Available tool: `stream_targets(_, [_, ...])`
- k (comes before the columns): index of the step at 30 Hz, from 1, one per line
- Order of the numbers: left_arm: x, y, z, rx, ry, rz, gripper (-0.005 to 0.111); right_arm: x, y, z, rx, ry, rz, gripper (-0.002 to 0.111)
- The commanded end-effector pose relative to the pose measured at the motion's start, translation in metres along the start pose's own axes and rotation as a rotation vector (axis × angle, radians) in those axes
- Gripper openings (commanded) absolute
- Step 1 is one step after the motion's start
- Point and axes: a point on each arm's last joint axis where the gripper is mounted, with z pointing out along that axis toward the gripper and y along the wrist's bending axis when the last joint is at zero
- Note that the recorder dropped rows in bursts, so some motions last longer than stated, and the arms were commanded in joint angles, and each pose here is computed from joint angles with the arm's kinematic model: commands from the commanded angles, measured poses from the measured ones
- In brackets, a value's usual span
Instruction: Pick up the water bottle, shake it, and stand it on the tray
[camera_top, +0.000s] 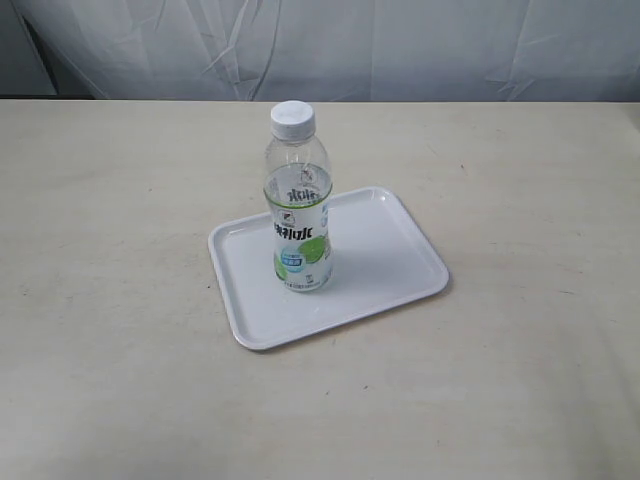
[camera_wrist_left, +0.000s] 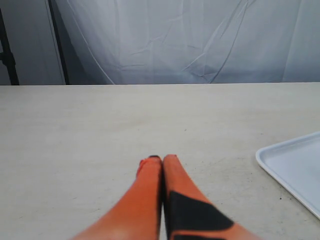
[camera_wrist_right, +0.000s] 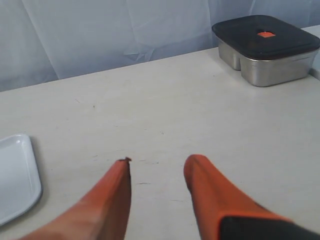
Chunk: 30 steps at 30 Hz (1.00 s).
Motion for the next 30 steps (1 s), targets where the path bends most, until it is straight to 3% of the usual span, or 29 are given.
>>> stream_targets(1, [0.0005, 0.0001, -0.0001, 0.000, -0.003, -0.004, 0.000, -0.0006, -0.0004, -0.0014, 0.004, -0.027, -0.006, 0.040])
stream_targets(30, [0.0005, 0.0001, -0.0001, 0.000, -0.003, -0.004, 0.000, -0.0011, -0.0002, -0.0025, 0.000, -0.041, -0.004, 0.040])
